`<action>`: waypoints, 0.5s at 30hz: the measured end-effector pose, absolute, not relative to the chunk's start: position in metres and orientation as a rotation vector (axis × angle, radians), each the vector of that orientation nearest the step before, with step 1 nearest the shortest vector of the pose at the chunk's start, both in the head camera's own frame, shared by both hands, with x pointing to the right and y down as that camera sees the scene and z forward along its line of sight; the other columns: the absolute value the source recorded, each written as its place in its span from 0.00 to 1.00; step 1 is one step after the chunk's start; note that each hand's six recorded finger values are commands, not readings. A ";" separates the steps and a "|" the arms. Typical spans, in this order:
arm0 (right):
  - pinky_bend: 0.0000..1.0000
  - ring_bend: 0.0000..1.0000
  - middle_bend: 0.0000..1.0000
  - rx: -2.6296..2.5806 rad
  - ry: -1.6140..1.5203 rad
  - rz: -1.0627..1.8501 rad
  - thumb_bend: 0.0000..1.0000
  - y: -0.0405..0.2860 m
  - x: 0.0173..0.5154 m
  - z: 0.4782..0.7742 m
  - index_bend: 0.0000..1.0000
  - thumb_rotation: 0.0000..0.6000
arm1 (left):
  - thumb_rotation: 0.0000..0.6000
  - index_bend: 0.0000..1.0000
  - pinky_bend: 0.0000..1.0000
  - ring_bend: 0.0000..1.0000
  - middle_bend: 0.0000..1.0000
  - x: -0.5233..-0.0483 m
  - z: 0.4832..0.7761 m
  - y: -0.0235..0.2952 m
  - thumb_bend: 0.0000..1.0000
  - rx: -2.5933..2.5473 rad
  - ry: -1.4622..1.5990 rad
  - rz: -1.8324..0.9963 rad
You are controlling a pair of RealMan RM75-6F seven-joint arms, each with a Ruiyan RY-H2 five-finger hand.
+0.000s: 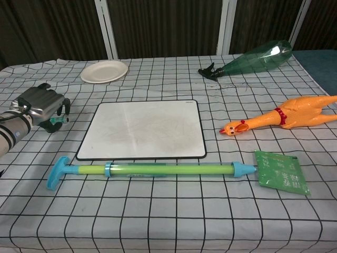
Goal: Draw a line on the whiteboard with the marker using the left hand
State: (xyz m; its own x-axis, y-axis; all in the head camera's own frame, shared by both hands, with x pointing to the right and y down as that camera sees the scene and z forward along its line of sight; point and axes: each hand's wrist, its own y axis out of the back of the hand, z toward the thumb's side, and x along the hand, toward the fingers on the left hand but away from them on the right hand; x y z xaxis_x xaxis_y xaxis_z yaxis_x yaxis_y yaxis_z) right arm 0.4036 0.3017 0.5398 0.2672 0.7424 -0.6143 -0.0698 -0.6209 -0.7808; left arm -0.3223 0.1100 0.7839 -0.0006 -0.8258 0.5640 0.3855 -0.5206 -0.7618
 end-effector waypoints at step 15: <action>0.07 0.00 0.00 -1.821 -0.619 1.428 0.33 0.301 0.405 0.538 0.00 1.00 | 1.00 0.43 0.00 0.21 0.44 -0.328 0.792 0.109 0.41 -1.308 0.451 -1.702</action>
State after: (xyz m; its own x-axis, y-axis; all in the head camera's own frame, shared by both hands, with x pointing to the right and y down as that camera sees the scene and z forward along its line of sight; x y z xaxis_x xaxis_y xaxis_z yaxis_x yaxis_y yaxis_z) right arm 0.4046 0.3007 0.5381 0.2680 0.7453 -0.6105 -0.0643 -0.6185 -0.7832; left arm -0.3276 0.1094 0.7915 -0.0201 -0.8246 0.5653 0.4364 -0.5159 -0.7371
